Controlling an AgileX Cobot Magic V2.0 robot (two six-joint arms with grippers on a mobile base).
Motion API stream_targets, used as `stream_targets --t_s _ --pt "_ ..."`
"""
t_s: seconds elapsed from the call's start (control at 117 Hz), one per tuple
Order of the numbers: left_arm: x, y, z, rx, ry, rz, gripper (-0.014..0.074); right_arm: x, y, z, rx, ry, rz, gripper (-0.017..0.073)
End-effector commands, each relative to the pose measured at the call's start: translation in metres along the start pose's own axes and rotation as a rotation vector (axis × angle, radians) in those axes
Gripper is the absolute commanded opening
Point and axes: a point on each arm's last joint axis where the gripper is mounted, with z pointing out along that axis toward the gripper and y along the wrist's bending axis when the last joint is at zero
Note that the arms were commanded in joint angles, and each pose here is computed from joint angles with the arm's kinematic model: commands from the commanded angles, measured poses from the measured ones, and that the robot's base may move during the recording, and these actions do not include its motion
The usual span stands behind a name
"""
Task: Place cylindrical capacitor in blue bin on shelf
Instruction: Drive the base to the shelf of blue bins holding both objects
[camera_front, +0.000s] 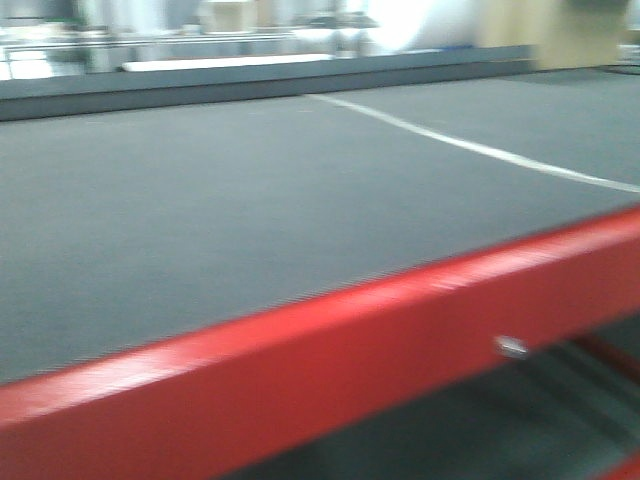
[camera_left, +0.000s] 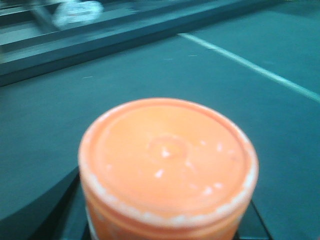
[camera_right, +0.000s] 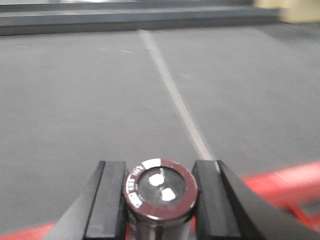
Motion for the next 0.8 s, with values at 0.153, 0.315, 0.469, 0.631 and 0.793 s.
stream_targets --t_s 0.153,0.315,0.469,0.631,0.793 --pt "-0.0013 -0.0011 -0.0018 0.012 -0.021 -0.004 -0.0111 -0.0032 -0.0001 -0.0027 0.006 -0.029 -0.012 -0.0144" --pt "-0.0013 -0.0010 -0.0018 0.010 -0.021 -0.003 -0.0111 -0.0032 -0.0001 -0.0027 0.006 -0.029 -0.012 -0.0144" --pt "-0.0013 -0.0010 -0.0018 0.010 -0.021 -0.003 -0.0111 -0.0032 -0.0001 -0.0027 0.006 -0.029 -0.012 -0.0144" --pt "-0.0013 -0.0010 -0.0018 0.010 -0.021 -0.003 -0.0111 -0.0032 -0.0001 -0.0027 0.006 -0.029 -0.012 -0.0144" --pt "-0.0013 -0.0010 -0.0018 0.010 -0.021 -0.003 -0.0111 -0.0032 -0.0001 -0.0027 0.006 -0.029 -0.012 -0.0144"
